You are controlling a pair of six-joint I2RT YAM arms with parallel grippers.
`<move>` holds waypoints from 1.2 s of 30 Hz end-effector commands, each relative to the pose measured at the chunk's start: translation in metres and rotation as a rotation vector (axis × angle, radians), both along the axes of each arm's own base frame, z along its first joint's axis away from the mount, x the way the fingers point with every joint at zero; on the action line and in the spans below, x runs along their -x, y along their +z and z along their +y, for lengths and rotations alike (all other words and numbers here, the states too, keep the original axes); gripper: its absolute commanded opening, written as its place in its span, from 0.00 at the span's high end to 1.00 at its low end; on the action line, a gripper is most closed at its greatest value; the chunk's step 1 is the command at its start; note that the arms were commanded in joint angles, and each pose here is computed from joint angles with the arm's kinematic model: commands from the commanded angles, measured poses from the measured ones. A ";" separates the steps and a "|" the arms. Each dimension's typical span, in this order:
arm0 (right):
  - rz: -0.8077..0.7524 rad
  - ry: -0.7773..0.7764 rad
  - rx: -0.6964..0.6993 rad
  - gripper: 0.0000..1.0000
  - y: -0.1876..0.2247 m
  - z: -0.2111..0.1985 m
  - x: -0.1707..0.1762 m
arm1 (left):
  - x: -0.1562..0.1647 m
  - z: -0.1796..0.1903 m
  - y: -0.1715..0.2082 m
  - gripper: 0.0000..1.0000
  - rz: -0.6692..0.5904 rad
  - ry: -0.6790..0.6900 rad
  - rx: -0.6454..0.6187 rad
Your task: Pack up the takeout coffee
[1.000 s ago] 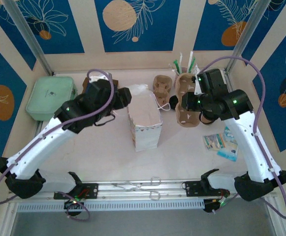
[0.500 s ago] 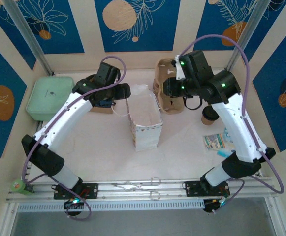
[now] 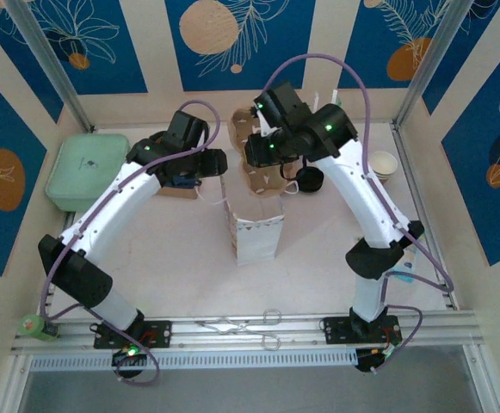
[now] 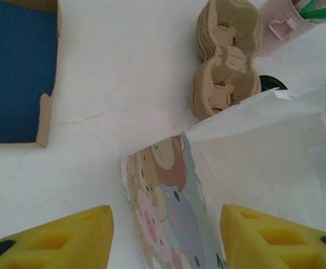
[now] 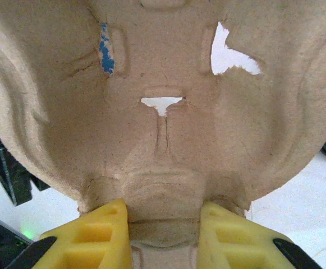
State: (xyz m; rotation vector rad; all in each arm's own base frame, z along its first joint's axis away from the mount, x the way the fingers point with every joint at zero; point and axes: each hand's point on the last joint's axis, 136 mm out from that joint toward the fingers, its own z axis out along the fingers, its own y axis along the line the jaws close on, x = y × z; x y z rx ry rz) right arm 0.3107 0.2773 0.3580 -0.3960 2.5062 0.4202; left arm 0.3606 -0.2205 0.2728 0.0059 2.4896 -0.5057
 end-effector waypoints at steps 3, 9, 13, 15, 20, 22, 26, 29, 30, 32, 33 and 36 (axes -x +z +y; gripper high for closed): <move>0.034 -0.008 0.045 0.74 -0.010 0.001 0.008 | 0.009 0.004 0.015 0.47 -0.020 -0.019 0.071; 0.059 -0.006 0.058 0.74 -0.022 0.007 0.006 | 0.016 0.011 0.022 0.44 -0.031 -0.025 0.118; 0.068 -0.003 0.064 0.74 -0.026 0.010 0.006 | 0.019 0.011 0.023 0.42 -0.030 -0.034 0.160; 0.072 0.001 0.066 0.74 -0.029 0.013 0.007 | 0.021 0.010 0.021 0.42 -0.024 -0.044 0.174; 0.090 0.009 0.083 0.74 -0.038 0.016 0.007 | 0.024 0.011 0.015 0.42 -0.013 -0.053 0.168; 0.092 0.005 0.090 0.74 -0.040 0.016 0.006 | 0.025 0.013 0.012 0.42 -0.009 -0.054 0.167; 0.105 0.007 0.103 0.74 -0.046 0.017 0.007 | 0.029 0.014 0.007 0.44 0.000 -0.058 0.190; 0.112 0.010 0.111 0.75 -0.050 0.018 0.008 | 0.032 0.013 0.009 0.45 -0.009 -0.064 0.222; 0.115 0.011 0.116 0.75 -0.052 0.018 0.009 | 0.032 0.013 0.010 0.46 -0.013 -0.064 0.231; 0.120 0.014 0.123 0.75 -0.055 0.020 0.009 | 0.034 0.012 0.012 0.46 -0.018 -0.070 0.244; 0.123 0.015 0.127 0.76 -0.056 0.020 0.009 | 0.034 0.012 0.013 0.47 -0.019 -0.071 0.248; 0.133 0.015 0.141 0.77 -0.060 0.020 0.011 | 0.034 0.010 0.013 0.48 -0.018 -0.078 0.258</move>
